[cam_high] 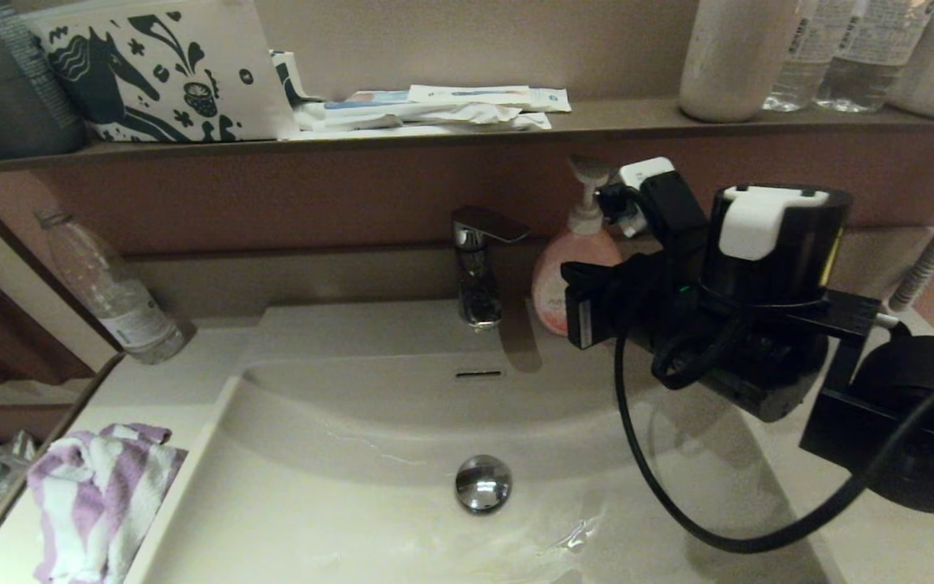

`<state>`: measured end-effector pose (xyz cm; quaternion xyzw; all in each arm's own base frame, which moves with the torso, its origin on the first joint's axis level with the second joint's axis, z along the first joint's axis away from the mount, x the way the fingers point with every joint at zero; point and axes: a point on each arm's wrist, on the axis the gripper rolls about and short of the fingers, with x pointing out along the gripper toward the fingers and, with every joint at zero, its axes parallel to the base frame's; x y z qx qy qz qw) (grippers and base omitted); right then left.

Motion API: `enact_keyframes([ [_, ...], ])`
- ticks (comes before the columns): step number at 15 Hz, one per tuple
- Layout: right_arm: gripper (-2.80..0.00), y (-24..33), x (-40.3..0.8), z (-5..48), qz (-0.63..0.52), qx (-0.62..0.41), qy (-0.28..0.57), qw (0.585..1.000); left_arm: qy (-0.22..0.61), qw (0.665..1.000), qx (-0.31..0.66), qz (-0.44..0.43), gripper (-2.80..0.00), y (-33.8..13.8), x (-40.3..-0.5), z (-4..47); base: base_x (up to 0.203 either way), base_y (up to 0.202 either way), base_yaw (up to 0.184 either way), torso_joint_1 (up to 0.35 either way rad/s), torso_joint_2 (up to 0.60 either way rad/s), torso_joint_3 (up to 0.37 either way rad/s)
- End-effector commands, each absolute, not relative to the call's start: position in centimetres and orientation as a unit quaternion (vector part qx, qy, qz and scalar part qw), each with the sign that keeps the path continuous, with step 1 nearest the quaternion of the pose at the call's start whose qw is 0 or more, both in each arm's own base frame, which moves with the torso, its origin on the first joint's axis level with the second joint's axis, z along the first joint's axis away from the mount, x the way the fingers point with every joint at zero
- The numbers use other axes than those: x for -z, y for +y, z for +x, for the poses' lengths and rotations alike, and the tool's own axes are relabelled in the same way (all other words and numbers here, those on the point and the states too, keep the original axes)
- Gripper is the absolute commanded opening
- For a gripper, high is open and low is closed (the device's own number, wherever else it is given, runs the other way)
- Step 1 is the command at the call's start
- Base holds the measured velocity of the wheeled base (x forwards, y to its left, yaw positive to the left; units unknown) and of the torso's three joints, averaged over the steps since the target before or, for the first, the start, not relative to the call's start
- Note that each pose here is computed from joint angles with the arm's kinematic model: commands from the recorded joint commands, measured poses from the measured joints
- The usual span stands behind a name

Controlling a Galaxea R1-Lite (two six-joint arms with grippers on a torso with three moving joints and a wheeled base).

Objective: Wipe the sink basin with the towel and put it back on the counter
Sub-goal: Turn on the faucet

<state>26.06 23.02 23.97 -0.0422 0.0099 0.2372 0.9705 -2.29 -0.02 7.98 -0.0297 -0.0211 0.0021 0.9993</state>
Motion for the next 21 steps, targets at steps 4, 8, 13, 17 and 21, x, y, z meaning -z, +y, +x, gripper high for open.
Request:
enact_keyframes([
  [4, -2.80, 26.5, -21.9, 28.8, -0.062, -0.246, 0.003, 0.967, -0.021, 0.999, -0.002, -0.031, -2.80, 0.0, -8.0, -2.3, 0.000, 0.000, 0.000, 0.000, 0.00, 0.000],
  [8, -2.80, 29.1, -22.2, 30.0, -0.041, -0.253, -0.050, 0.965, -0.021, 0.999, -0.002, -0.030, -2.80, 0.0, -8.0, -2.3, 0.000, 0.000, 0.000, 0.000, 0.00, 0.000],
  [13, -2.80, 29.7, -25.0, 30.5, -0.035, -0.248, -0.101, 0.963, -0.021, 0.999, -0.002, -0.030, -2.80, 0.0, -8.0, -2.3, 0.000, 0.000, 0.000, 0.000, 0.00, 0.000],
  [17, -2.80, 29.8, -26.1, 30.5, -0.037, -0.244, -0.120, 0.962, -0.021, 0.999, -0.002, -0.030, -2.80, 0.0, -8.0, -2.3, 0.000, 0.000, 0.000, 0.000, 0.00, 0.000],
  [21, -2.80, 29.2, -24.8, 30.0, -0.051, -0.242, -0.095, 0.964, -0.021, 0.999, -0.002, -0.030, -2.80, 0.0, -8.0, -2.3, 0.000, 0.000, 0.000, 0.000, 0.00, 0.000],
])
